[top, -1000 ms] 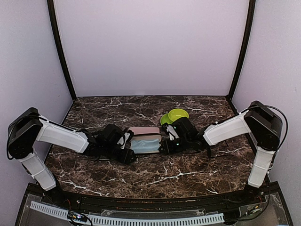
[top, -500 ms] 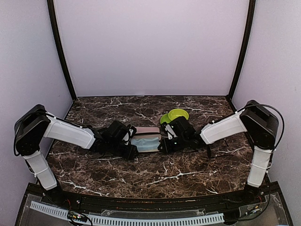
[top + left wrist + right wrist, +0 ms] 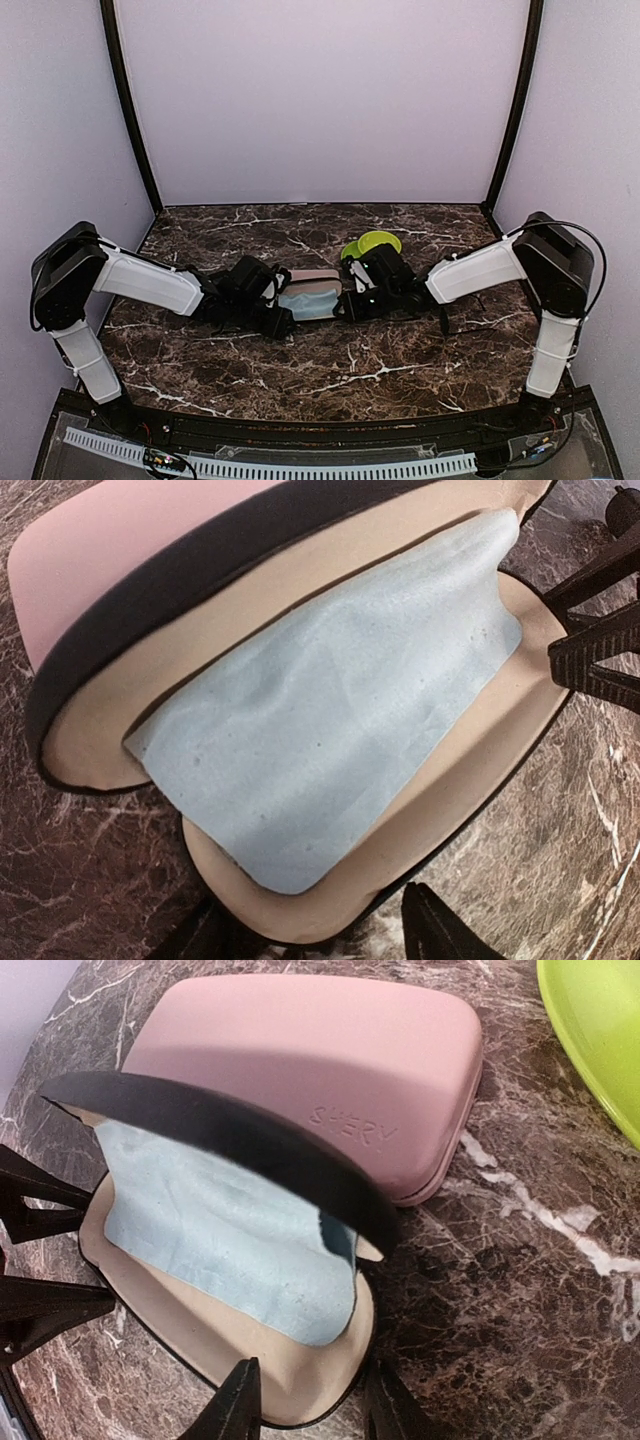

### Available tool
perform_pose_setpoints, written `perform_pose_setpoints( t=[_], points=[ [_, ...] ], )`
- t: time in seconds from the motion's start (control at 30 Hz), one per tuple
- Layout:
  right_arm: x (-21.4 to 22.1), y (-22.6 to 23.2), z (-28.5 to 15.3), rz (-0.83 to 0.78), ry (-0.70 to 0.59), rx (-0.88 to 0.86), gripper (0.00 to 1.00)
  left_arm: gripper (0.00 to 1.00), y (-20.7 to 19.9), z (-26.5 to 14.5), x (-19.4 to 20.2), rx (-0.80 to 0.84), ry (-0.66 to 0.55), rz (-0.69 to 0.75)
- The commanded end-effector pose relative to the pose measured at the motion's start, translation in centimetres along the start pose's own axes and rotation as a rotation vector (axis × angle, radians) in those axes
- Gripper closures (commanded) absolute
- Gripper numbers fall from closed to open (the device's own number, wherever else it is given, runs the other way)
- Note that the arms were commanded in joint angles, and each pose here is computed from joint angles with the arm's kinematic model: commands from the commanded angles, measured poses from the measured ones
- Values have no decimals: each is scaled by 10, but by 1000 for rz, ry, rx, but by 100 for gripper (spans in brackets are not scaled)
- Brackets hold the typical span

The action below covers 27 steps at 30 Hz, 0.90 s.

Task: Organize the sunglasses
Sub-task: Adjust the case with sunglasses at the center of the board.

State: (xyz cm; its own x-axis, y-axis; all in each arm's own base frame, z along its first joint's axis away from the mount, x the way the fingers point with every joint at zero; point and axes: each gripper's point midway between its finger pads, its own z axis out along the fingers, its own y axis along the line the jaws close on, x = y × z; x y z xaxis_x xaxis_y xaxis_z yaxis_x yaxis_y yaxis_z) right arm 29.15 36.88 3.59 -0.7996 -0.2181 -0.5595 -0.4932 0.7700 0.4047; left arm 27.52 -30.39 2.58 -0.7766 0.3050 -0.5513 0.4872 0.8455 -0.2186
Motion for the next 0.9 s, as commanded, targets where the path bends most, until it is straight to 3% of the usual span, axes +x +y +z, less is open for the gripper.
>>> perform_pose_setpoints(
  t=[0.0, 0.5, 0.87],
  points=[
    [-29, 20, -18, -16, -77, -47, 64, 40, -4, -11, -3, 12, -9, 20],
    [-47, 15, -37, -6, -125, -21, 61, 36, 1, -26, 3, 3, -21, 33],
    [-40, -47, -110, 65, -175, 189, 58, 31, 6, -49, 6, 1, -62, 38]
  ],
)
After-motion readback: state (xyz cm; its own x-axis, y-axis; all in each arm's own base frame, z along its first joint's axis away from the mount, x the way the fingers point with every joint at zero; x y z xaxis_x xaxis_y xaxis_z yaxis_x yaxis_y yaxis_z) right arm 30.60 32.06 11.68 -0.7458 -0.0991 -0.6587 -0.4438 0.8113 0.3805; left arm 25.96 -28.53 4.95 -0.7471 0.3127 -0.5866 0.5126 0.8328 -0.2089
